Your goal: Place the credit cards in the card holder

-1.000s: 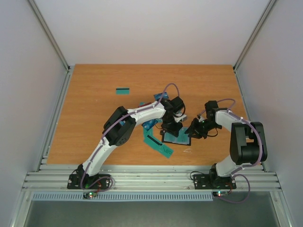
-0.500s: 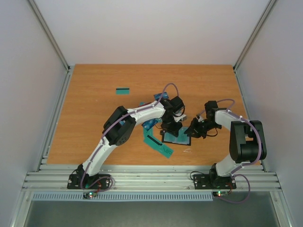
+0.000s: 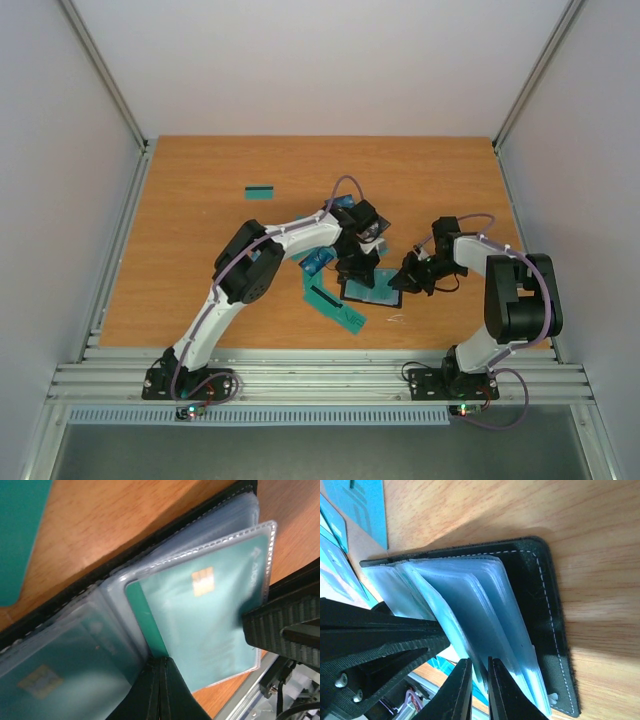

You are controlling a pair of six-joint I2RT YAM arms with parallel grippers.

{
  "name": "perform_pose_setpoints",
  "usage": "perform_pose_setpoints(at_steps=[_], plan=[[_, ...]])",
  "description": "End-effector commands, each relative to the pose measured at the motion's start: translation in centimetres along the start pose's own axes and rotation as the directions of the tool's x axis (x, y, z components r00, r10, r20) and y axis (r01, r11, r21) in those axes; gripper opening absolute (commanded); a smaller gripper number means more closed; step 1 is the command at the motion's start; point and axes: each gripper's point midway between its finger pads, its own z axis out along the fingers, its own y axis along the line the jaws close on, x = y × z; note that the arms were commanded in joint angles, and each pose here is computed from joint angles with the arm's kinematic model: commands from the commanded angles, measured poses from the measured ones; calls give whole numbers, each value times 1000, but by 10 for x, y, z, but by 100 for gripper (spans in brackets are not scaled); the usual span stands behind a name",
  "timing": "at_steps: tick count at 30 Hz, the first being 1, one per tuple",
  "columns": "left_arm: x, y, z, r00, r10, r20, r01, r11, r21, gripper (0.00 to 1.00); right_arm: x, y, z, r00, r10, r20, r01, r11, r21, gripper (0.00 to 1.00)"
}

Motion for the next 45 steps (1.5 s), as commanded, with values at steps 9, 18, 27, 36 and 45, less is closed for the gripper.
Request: perform_pose_setpoints(at_steps=[9, 18, 27, 36, 45], plan=[[-19, -32, -10, 995, 36, 92, -49, 989, 139, 0, 9, 21, 4, 999, -40, -15, 38, 992, -119, 1], [-15, -43, -39, 989, 33, 143, -48, 994, 100, 9, 9, 2, -16, 998, -56, 10, 55, 994, 93, 1], [6, -34, -88, 977, 24, 213, -25, 1000, 4, 19, 13, -11, -44, 997, -77, -26, 82, 951, 297, 1], [36, -17, -102, 975, 12, 223, 0, 999, -55, 19, 11, -17, -59, 995, -69, -66, 92, 868, 487, 1], [51, -7, -109, 974, 15, 225, 3, 997, -82, 19, 6, -3, -44, 981, -144, -133, 196, 711, 675, 2]])
